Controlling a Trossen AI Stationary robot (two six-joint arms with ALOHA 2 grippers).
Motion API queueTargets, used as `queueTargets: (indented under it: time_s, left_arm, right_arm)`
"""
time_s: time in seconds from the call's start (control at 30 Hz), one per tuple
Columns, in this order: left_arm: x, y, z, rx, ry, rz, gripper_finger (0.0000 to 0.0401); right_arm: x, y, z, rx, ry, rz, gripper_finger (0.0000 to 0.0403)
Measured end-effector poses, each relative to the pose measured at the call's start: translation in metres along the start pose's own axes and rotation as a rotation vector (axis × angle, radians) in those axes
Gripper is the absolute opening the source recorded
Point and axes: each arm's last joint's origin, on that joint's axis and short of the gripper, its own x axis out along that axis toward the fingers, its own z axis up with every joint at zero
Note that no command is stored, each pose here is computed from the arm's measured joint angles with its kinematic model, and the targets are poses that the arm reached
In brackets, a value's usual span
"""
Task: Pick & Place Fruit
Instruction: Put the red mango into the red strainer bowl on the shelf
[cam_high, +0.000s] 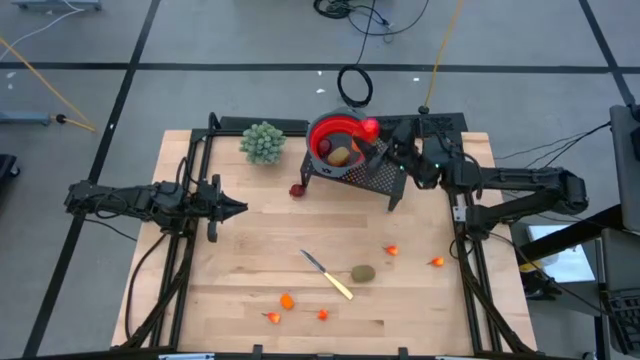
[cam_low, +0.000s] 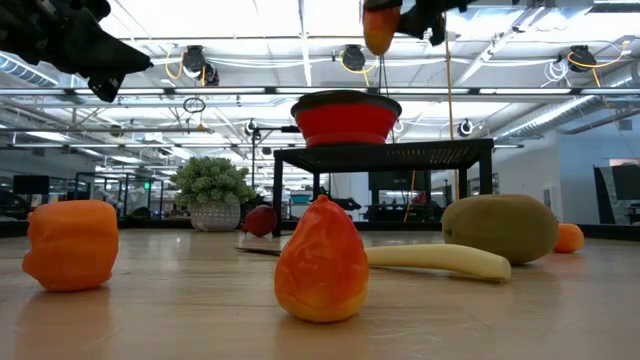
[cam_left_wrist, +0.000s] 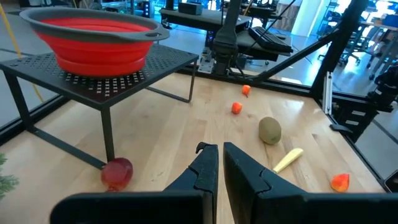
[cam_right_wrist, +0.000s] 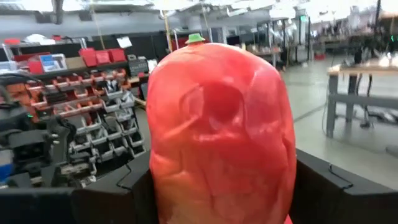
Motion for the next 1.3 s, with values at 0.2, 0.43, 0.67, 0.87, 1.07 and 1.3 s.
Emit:
queueTargets:
  time_s: [0.2, 0.43, 0.67, 0.87, 1.07, 1.3]
  left_arm:
    - [0.000, 0.001, 0.000, -0.003, -0.006, 0.030, 0.0024]
    - [0.000, 0.001, 0.000, -0.017, -0.010, 0.051, 0.0024]
    - [0.000, 0.002, 0.000, -0.021, -0.010, 0.052, 0.0024]
    - [0.000, 0.002, 0.000, -0.028, -0.009, 0.053, 0.0024]
    - [0.000, 0.002, 0.000, -0.026, -0.009, 0.057, 0.0024]
    - [0.000, 0.002, 0.000, -0.026, -0.015, 0.078, 0.0024]
  right_arm:
    - [0.008, -0.019, -0.003, 0.030, 0.048, -0.009, 0.0249]
    - [0.021, -0.027, -0.001, 0.018, 0.113, -0.016, 0.0249]
    - [0.052, -0.030, 0.010, -0.024, 0.309, -0.023, 0.0249]
    - [0.078, -0.038, 0.010, -0.055, 0.460, -0.058, 0.0249]
    - [0.101, -0.047, -0.001, -0.097, 0.524, -0.027, 0.0249]
    - [0.104, -0.055, -0.018, -0.086, 0.642, -0.042, 0.0249]
